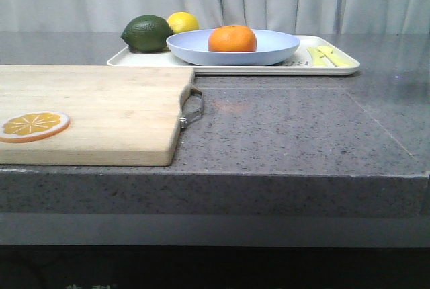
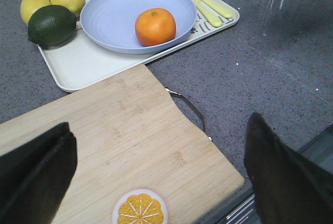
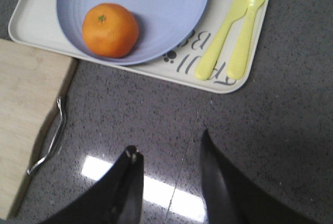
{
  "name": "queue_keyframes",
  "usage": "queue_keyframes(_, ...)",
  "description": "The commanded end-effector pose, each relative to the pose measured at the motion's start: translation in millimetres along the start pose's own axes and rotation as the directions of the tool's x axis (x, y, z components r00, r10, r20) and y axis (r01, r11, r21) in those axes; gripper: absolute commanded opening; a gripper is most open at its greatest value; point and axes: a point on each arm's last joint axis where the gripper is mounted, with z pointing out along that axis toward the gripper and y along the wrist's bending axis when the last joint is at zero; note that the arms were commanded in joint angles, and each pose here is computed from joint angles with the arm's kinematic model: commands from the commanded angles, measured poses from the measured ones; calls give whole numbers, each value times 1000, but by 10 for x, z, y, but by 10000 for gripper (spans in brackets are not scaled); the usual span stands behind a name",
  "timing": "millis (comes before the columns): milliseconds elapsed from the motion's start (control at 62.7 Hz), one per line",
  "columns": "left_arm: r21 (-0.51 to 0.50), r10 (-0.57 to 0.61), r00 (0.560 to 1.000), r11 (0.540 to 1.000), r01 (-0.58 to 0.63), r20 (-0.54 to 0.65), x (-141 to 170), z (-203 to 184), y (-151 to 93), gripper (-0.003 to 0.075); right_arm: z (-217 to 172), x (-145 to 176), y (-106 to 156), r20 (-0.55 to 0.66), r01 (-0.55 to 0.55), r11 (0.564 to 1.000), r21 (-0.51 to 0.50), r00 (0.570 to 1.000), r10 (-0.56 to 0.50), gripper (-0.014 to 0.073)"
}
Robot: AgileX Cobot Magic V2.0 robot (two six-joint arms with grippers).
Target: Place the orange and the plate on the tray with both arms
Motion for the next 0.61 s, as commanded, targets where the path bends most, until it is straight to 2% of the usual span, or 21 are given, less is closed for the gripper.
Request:
queue_keyframes(0, -1, -18, 994, 1000, 18, 107, -146, -69, 3, 630, -283, 191, 69, 149, 75, 997, 24, 986, -77, 298)
queue_keyframes(128, -1, -18, 994, 1000, 18, 107, -146, -69, 3, 630, -417, 594, 94, 200, 126, 991, 56, 971, -134, 298)
queue_keyframes(319, -1, -18, 994, 1000, 18, 107, -146, -69, 3, 630, -637, 1146, 136, 296, 125, 988, 93, 944, -147, 298)
queue_keyframes(590, -1, -18, 994, 1000, 18, 107, -146, -69, 3, 630, -714, 1824, 159, 331, 124, 987, 101, 931, -151, 298)
